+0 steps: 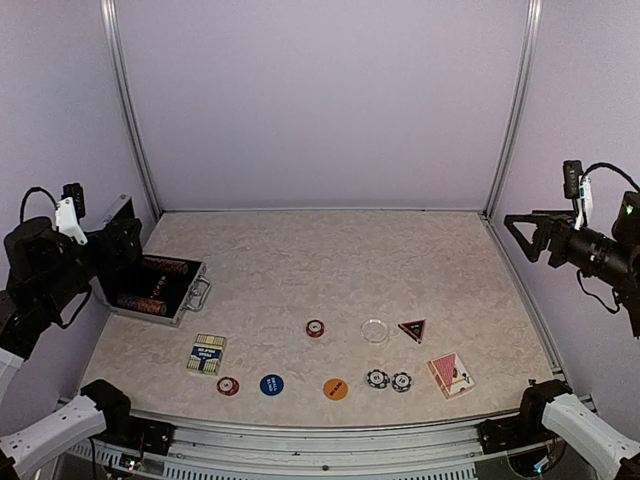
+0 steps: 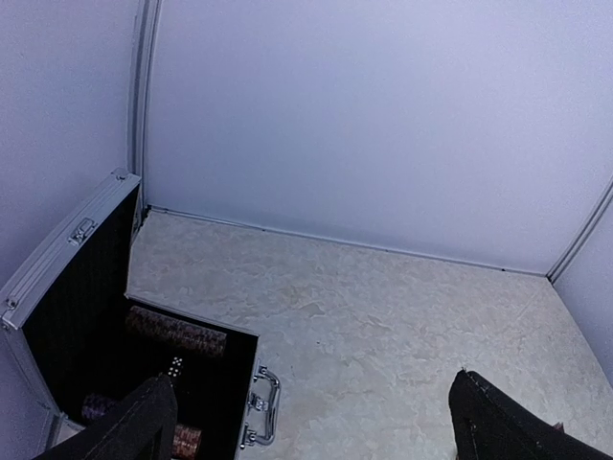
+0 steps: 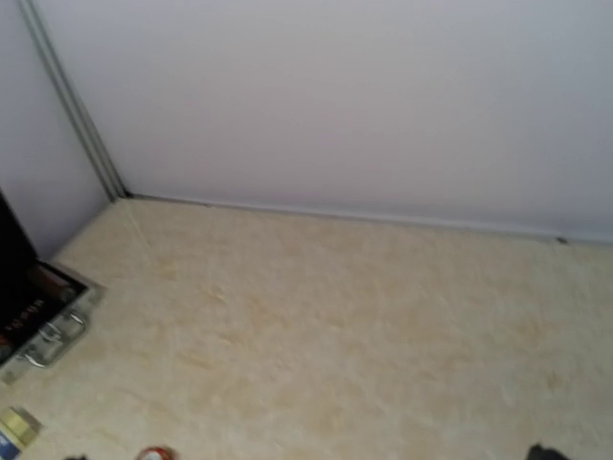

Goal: Pack up texas hold em set

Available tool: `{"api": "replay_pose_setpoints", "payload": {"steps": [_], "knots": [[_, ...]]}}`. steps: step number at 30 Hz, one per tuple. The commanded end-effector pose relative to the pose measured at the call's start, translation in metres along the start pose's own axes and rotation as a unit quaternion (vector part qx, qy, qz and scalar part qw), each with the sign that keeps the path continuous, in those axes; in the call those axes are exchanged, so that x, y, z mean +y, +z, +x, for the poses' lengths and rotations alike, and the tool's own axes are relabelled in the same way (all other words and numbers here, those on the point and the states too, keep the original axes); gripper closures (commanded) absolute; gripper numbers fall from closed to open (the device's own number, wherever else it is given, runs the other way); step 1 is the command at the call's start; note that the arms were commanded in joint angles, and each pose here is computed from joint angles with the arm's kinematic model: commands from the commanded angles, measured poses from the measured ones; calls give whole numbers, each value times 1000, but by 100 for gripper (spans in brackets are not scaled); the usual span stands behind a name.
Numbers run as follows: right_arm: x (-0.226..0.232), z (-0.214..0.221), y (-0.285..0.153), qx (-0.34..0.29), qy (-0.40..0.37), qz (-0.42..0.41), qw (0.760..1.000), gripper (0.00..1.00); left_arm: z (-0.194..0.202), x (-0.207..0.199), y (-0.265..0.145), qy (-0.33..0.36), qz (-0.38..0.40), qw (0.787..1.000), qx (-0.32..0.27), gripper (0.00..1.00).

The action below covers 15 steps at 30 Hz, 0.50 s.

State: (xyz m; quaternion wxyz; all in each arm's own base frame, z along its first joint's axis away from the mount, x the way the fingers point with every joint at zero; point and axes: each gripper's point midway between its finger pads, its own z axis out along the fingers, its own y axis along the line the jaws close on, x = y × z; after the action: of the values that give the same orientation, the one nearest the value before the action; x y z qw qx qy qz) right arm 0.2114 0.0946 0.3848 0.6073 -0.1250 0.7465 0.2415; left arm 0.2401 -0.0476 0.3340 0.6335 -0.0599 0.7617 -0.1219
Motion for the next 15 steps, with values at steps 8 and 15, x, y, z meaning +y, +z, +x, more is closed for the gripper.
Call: {"api": "replay_pose_setpoints", "payload": {"steps": [8, 15], "knots": [[-17, 2, -13, -20, -21, 69, 997, 1, -10, 7, 2, -8, -31, 999, -10, 1], [-19, 9, -12, -10, -32, 72, 997, 1, -1, 2, 16, -8, -23, 1000, 5, 1]]}}
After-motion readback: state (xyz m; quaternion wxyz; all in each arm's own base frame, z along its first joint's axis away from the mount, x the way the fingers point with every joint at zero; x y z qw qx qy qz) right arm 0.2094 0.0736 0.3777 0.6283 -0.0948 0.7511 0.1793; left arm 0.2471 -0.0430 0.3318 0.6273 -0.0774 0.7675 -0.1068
